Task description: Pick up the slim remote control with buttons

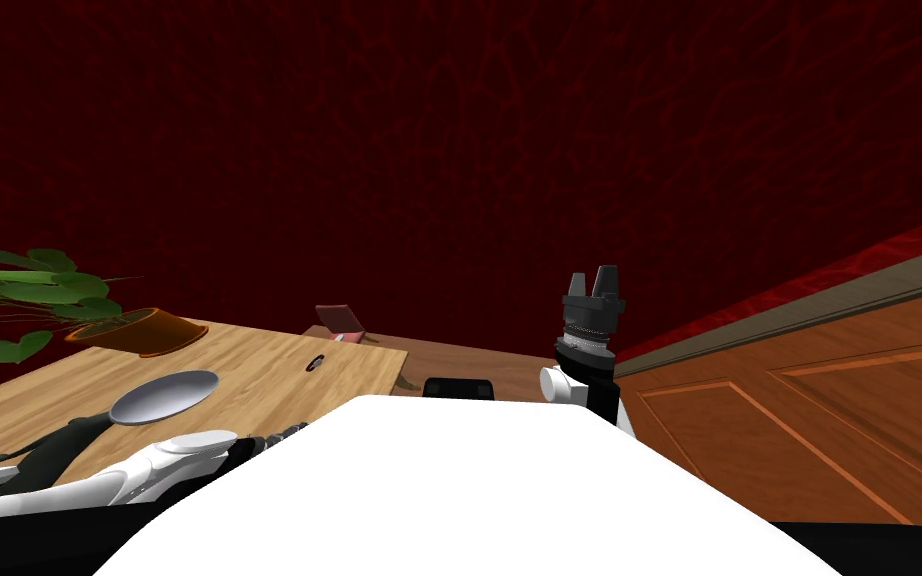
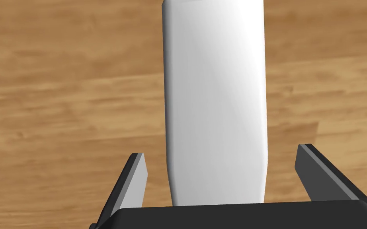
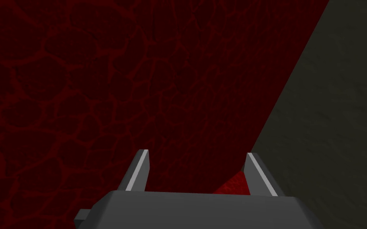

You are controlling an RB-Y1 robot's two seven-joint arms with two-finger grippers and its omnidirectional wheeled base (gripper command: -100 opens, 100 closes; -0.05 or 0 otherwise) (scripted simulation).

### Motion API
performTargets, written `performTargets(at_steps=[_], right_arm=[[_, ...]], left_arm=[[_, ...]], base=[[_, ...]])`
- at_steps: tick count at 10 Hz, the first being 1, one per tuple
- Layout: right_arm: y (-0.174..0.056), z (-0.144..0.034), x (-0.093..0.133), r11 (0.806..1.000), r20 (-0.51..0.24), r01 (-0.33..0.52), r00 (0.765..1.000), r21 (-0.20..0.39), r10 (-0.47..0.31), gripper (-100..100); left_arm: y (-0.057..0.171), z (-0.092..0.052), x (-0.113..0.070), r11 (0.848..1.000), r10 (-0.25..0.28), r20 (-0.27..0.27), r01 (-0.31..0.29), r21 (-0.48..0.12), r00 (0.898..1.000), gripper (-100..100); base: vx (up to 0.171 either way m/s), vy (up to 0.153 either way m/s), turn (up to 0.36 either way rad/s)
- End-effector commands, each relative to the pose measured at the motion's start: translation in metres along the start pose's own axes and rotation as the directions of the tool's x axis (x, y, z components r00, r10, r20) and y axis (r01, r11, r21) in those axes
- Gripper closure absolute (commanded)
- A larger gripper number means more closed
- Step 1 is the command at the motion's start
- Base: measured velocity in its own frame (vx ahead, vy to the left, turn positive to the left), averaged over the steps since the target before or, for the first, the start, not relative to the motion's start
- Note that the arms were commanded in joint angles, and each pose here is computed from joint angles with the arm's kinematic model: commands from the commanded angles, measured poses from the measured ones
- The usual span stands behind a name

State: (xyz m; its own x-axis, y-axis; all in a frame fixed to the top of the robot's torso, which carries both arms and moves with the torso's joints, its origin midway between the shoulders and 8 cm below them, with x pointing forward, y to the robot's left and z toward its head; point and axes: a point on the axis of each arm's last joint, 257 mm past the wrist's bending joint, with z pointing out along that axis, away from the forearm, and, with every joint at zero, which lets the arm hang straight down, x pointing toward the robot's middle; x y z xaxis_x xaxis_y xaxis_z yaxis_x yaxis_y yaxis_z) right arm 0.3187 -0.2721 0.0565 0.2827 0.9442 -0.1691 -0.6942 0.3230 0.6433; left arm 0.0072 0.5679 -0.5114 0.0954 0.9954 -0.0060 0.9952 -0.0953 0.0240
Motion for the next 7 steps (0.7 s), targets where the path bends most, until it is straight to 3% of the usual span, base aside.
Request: performTargets(at_steps=[1,5,6,7], right_arm=[[0.000,0.000,0.000,1.000,0.000,0.000,1.000,0.000,0.000,0],[0.000,0.000,0.000,1.000,0.000,0.000,1.000,0.000,0.000,0],[0.000,0.000,0.000,1.000,0.000,0.000,1.000,0.000,0.000,0],[0.000,0.000,0.000,1.000,0.000,0.000,1.000,0.000,0.000,0]], left_arm=[[0.000,0.000,0.000,1.000,0.000,0.000,0.000,0.000,1.000,100],[0.000,0.000,0.000,1.000,0.000,0.000,0.000,0.001,1.000,100],[0.000,0.000,0.000,1.000,0.000,0.000,0.000,0.001,1.000,0],[-0.001,-0.011,0.007,1.000,0.007,0.002,-0.007,0.006,1.000,100]], base=[[0.000,0.000,0.000],[0.000,0.000,0.000],[0.000,0.000,0.000],[0.025,-0.026,0.062]])
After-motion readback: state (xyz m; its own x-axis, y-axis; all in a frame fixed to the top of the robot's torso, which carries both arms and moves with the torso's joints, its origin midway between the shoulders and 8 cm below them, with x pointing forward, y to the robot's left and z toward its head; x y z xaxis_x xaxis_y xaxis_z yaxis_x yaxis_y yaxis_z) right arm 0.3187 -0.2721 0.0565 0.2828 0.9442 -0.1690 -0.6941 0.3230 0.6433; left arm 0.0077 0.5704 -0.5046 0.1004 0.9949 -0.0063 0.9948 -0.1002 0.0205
